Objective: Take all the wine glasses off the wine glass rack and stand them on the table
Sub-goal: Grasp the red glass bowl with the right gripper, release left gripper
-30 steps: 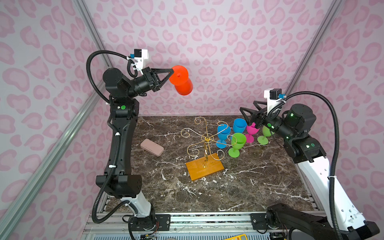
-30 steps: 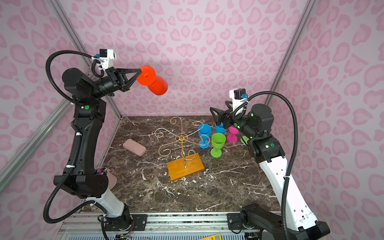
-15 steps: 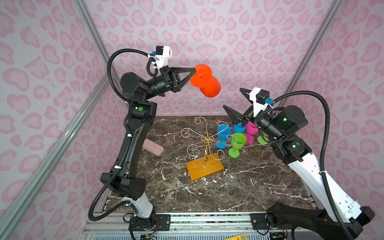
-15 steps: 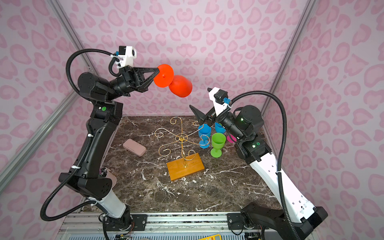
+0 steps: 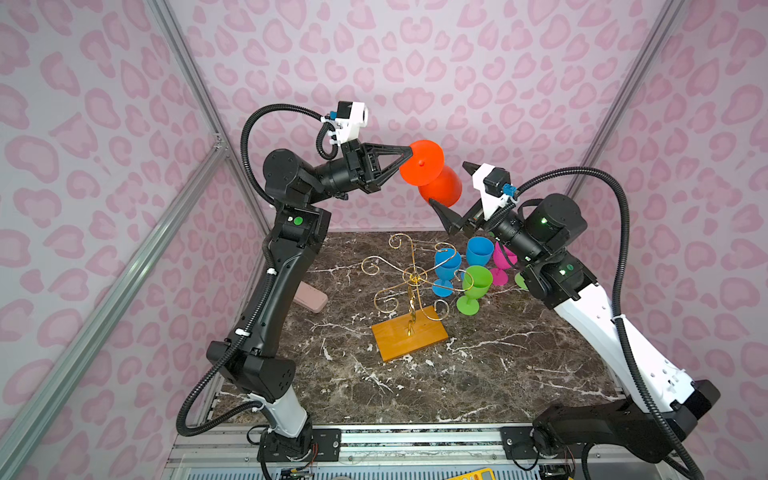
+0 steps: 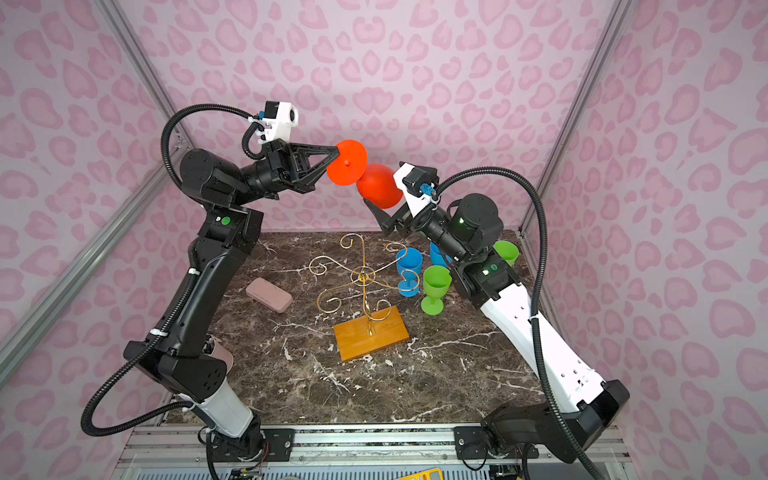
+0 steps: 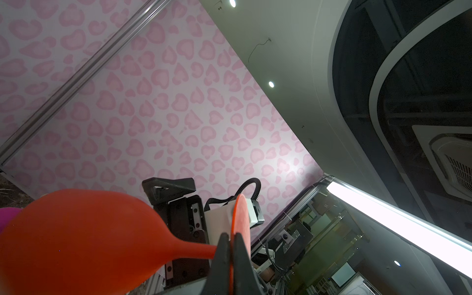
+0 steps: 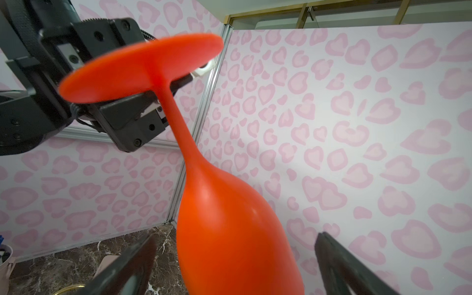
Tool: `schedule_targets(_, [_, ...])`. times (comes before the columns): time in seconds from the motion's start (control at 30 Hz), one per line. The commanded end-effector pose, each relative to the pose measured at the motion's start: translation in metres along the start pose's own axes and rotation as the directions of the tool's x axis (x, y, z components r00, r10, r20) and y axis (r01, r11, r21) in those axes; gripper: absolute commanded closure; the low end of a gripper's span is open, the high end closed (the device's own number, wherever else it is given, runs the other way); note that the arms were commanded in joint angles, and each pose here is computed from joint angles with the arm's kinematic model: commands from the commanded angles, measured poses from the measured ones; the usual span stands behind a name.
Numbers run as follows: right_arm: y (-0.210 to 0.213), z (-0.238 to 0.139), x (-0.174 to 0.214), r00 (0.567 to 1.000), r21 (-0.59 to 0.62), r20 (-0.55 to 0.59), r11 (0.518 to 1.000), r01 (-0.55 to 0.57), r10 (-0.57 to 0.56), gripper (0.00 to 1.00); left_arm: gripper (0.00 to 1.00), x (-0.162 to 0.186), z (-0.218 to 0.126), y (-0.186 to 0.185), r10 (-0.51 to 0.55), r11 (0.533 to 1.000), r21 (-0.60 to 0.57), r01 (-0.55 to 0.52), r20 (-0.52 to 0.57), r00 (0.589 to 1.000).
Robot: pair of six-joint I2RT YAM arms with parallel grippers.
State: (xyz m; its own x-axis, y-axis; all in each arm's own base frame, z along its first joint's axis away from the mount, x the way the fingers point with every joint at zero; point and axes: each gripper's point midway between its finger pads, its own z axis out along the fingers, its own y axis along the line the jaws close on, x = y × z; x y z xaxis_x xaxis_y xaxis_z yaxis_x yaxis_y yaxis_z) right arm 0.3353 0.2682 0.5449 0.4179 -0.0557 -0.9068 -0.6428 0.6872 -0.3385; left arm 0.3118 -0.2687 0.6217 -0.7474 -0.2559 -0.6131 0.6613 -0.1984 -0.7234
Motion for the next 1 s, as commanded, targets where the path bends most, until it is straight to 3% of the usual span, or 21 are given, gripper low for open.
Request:
schedule_targets(0.0, [0.000, 0.008, 0.002, 0.999, 0.010, 0.001, 0.999, 0.035, -0.035, 0.01, 0.96, 0.000, 0.001, -0.010, 0.025, 0.999, 0.030, -0.025, 0.005, 1.000])
schedule_targets(0.37, [-0.008, 0.020, 0.014, 0.999, 0.058, -0.025, 0.998, 0.029, -0.027, 0.06, 0.96, 0.010, 0.004, -0.021, 0.010, 0.998, 0.059, -0.009, -0.024, 1.000])
schedule_targets(0.8, [-0.010, 0.013, 0.015, 0.999, 0.081, -0.042, 0.997, 0.010, -0.007, 0.29, 0.97, 0.012, 0.005, -0.022, -0.039, 0.995, 0.090, 0.040, -0.015, 0.999])
schedule_targets(0.83, [-0.010, 0.013, 0.014, 0.999, 0.082, -0.046, 0.997, 0.003, 0.000, 0.31, 0.95, 0.011, 0.005, -0.022, -0.038, 0.995, 0.090, 0.039, -0.013, 0.999])
schedule_targets(0.97, [-0.014, 0.007, 0.008, 0.999, 0.105, -0.046, 0.994, -0.024, 0.029, 0.37, 0.70, 0.009, 0.006, -0.021, -0.027, 0.996, 0.086, 0.027, -0.005, 1.000])
